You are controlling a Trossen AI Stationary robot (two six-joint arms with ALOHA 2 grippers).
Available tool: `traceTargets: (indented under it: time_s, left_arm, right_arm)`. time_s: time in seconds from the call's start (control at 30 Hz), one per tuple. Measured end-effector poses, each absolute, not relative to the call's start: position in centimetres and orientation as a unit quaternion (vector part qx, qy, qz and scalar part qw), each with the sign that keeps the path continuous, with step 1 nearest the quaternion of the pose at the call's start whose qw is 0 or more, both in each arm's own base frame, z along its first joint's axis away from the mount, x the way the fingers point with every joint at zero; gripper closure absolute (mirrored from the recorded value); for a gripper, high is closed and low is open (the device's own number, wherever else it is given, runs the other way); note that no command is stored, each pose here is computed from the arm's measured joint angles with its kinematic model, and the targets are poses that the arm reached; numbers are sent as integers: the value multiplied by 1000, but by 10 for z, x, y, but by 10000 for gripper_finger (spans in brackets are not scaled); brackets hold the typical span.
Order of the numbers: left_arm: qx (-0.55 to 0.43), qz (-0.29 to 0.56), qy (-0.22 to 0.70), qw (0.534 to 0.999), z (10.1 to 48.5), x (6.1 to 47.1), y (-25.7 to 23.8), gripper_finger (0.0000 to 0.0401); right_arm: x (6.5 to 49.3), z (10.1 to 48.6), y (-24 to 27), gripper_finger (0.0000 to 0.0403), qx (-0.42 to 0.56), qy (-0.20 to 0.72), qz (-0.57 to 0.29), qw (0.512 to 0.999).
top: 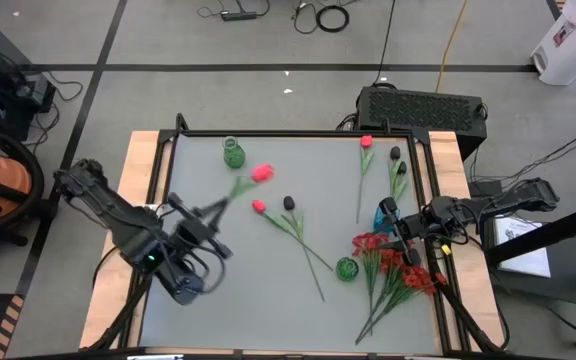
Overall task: Sort flowers into vase by color
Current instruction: Put the bottom pink flower into the top green vase
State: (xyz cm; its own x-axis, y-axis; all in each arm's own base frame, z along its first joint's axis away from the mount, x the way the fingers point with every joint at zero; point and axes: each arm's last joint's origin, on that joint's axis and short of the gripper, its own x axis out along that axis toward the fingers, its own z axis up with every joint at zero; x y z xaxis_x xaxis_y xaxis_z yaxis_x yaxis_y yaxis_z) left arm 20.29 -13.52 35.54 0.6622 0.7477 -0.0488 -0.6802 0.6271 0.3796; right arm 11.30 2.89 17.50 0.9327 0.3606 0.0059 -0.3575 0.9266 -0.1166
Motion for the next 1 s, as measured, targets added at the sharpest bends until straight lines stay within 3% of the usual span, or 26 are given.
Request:
traceTargets:
  time_s: [0.3,0.73,1.0]
  left_arm:
    - [130,414,58,899,361,156,-96,381]
    - [39,466,21,883,306,85,-23,381]
    - [-7,474,-5,880,300,41,8,381]
  right_arm:
    - [113,175,29,259,-57,-12,183,981]
    - [113,174,29,259,-57,-8,183,981]
    - [113,174,29,259,-57,-6,183,981]
